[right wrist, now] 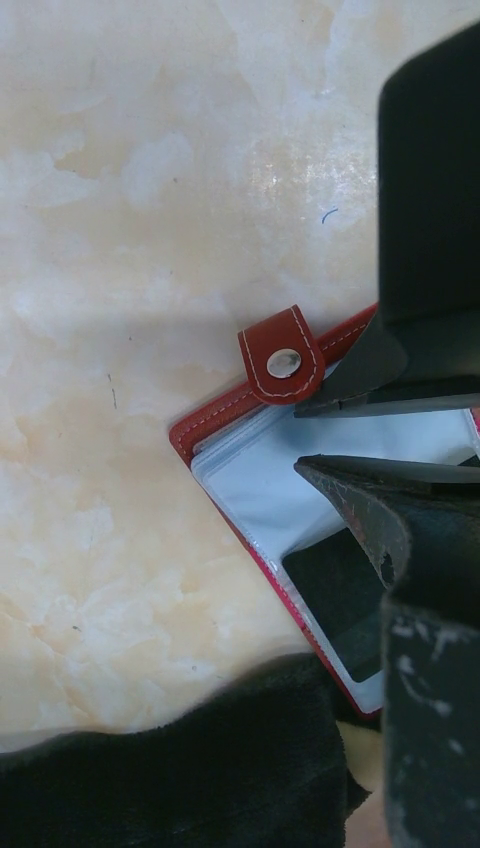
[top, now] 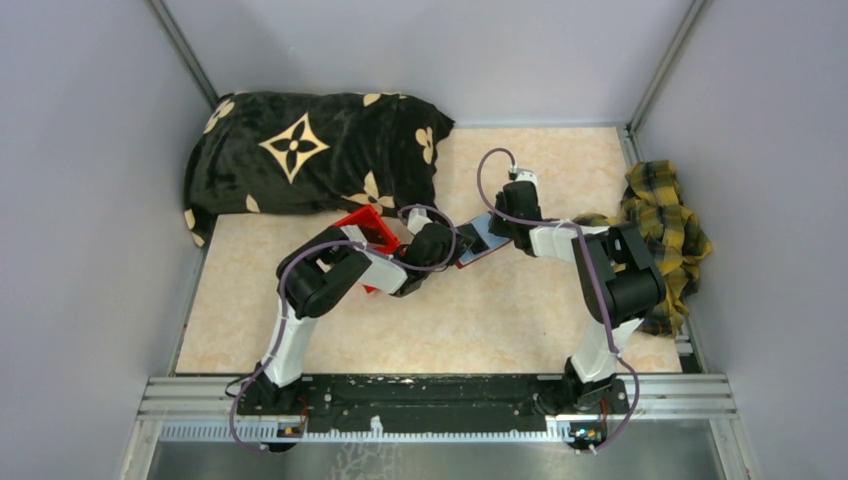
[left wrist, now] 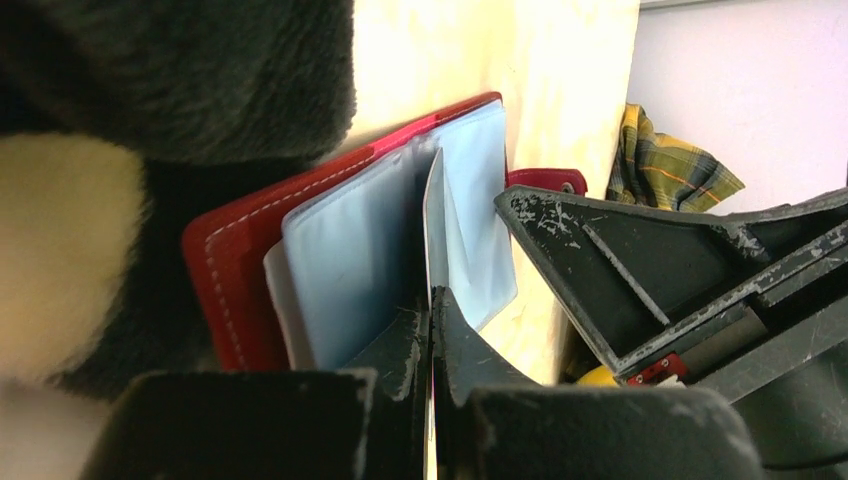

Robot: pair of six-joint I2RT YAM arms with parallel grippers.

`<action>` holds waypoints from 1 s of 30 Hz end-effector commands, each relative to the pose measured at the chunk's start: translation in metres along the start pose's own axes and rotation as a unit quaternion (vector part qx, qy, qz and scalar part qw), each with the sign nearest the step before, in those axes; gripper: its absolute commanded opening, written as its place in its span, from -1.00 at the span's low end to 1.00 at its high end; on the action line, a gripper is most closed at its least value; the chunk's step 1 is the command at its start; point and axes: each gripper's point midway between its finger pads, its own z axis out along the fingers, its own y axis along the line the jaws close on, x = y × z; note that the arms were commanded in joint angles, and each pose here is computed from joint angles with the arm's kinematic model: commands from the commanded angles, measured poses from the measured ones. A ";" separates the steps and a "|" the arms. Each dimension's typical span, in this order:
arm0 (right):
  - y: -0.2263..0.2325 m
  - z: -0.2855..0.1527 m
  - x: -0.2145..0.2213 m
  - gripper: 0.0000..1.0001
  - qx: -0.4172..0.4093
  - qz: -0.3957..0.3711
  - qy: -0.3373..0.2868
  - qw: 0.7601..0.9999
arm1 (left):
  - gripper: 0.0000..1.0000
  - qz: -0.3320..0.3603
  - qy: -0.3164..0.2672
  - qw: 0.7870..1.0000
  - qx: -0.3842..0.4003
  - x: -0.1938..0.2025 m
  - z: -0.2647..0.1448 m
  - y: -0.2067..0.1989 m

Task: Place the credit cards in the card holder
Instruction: Insert the credit card into the card holder.

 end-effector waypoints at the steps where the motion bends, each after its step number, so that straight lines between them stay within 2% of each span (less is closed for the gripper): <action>1: -0.015 0.005 0.020 -0.57 0.025 0.000 0.038 0.999 | -1.00 0.019 0.036 0.997 -0.072 0.023 -0.018 0.056; 13: -0.016 0.007 0.021 -0.57 0.025 0.000 0.040 0.999 | -1.00 -0.004 0.018 0.995 -0.097 0.029 -0.021 0.061; 21: -0.016 0.009 0.023 -0.57 0.024 -0.001 0.044 0.999 | -1.00 -0.005 -0.003 0.994 -0.109 0.021 -0.013 0.063; 30: -0.018 0.014 0.029 -0.57 0.027 -0.002 0.052 0.998 | -1.00 -0.005 0.001 0.993 -0.114 0.000 -0.002 0.066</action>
